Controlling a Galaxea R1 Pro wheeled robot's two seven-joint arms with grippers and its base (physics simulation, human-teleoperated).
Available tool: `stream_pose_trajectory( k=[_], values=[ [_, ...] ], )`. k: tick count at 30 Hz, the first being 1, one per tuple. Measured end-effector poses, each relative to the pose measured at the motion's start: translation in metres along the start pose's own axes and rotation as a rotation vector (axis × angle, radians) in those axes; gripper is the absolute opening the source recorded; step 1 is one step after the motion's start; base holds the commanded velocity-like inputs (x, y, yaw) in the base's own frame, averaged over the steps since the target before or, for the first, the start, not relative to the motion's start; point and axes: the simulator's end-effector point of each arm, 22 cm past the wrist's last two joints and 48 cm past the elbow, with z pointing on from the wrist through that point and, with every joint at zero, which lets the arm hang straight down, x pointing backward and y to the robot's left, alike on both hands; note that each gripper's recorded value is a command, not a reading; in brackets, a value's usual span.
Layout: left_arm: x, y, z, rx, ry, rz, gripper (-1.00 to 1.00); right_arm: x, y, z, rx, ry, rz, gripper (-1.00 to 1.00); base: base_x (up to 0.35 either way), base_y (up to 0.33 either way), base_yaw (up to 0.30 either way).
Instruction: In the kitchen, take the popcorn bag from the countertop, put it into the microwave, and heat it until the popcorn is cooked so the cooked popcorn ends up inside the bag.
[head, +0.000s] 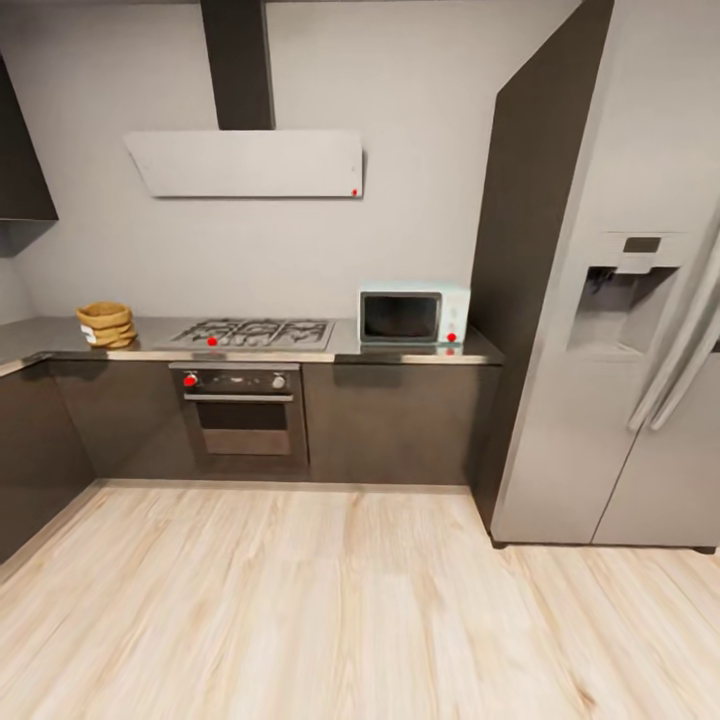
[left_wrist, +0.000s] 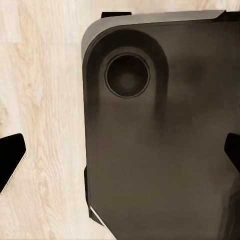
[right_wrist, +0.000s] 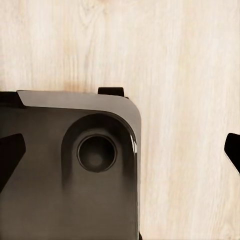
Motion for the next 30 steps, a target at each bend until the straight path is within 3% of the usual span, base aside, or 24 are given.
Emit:
stream_pose_trajectory(
  k=[19,30],
  values=[
    [0.0000,0.0000,0.0000,0.000,0.000,0.000,1.00,-0.0001,-0.0002,0.0000,0.001,-0.001,0.002,1.00,0.331,0.000,0.000],
    [0.0000,0.0000,0.0000,0.000,0.000,0.000,1.00,-0.0005,-0.0005,0.0000,0.002,-0.003,0.005,1.00,0.332,0.036,-0.103]
  ],
)
